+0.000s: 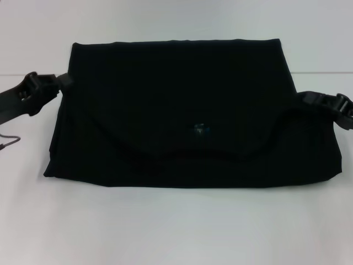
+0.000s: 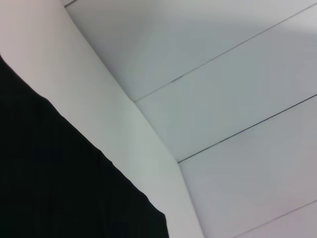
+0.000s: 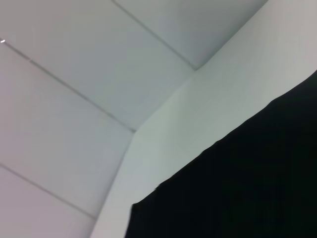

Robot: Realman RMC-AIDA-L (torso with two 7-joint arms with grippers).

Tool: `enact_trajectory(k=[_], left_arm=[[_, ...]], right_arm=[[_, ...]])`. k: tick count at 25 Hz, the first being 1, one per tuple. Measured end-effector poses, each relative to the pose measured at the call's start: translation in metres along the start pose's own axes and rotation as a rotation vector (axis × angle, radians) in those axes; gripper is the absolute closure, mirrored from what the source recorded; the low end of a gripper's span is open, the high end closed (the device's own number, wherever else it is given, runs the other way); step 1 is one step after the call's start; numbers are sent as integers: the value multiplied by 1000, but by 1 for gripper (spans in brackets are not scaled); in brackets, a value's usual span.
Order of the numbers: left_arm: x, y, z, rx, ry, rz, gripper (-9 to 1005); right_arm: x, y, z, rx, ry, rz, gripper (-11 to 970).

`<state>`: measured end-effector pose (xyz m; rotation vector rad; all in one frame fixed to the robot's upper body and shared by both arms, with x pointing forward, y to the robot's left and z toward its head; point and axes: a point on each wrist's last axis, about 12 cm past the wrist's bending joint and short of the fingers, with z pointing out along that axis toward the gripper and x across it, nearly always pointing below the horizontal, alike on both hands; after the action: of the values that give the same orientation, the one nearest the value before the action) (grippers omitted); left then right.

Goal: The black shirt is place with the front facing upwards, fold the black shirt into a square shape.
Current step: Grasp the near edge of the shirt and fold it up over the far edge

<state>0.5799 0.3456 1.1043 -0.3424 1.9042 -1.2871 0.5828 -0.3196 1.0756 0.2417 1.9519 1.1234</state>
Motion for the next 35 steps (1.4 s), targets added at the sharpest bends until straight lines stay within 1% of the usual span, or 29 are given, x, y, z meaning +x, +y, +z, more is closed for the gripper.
enact_trajectory(k=[2, 3, 7, 10, 16, 19, 27, 30, 35], left_arm=[[-3, -1, 6, -17, -3, 22, 983], [-4, -1, 10, -31, -2, 36, 983], [-8, -1, 22, -78, 7, 74, 983], [-11, -2, 27, -101, -5, 95, 982], [-17, -5, 33, -110, -8, 122, 982], [-13, -2, 36, -129, -11, 126, 983], [1, 12, 41, -194, -27, 113, 983], [3, 16, 42, -222, -48, 96, 983], [11, 19, 48, -246, -64, 83, 982]], right_arm=[[-1, 2, 10, 24, -18, -25, 899], [-1, 2, 10, 24, -18, -25, 899], [-4, 6, 23, 39, -32, -61, 899], [-7, 11, 30, 38, -34, -78, 899], [-11, 17, 37, 26, -44, -99, 899], [-9, 17, 42, 43, -46, -107, 899], [0, 6, 51, 163, -38, -118, 898], [1, 5, 55, 200, -21, -142, 898], [5, 8, 62, 205, 27, -193, 898]])
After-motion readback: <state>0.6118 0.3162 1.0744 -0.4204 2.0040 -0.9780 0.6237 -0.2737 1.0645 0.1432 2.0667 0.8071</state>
